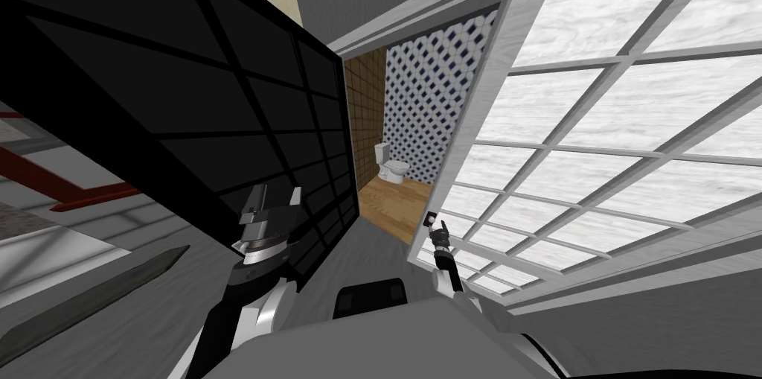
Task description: Pull the door open
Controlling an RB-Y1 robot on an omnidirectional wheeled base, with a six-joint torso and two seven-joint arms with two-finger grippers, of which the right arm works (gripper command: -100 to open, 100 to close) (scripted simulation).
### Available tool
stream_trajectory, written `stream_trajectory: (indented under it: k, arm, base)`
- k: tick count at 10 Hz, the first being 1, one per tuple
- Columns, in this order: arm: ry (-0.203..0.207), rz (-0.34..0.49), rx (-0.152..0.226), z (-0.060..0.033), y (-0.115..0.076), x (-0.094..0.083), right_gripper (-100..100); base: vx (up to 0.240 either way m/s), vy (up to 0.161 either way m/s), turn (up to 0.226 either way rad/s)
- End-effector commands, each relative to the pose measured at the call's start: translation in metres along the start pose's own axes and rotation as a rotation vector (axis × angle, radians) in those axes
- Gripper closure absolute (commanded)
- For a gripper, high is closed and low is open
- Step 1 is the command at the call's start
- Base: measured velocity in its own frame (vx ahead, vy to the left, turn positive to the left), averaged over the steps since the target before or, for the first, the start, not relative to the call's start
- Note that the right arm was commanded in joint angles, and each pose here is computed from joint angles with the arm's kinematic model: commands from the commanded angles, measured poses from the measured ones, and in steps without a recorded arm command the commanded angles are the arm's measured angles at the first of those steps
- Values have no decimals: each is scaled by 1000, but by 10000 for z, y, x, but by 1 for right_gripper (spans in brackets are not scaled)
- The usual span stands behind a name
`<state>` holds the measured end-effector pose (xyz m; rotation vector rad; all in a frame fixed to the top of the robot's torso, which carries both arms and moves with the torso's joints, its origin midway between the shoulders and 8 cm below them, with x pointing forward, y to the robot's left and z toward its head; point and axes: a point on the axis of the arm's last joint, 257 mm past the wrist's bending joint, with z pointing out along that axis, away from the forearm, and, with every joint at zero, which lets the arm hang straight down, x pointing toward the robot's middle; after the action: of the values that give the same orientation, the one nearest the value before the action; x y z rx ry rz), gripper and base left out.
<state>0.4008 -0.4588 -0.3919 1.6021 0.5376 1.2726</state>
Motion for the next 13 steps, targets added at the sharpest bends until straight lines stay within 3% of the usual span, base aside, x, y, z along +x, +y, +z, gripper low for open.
stream_trajectory:
  k: [1, 4, 6, 9, 13]
  arm:
    - [-9, 78, -6, 6, -20, 34, -100]
    - [-15, 155, -11, 8, -33, 57, -100]
    - [-27, 261, -20, 9, -62, 105, -100]
    - [-33, 339, -25, 9, -78, 129, -100]
    - [-50, 519, -40, 8, -127, 200, -100]
  base:
    - [-81, -7, 49]
    - [-51, -6, 33]
    - [-59, -11, 64]
    - [-54, -9, 31]
    - [-62, -9, 46]
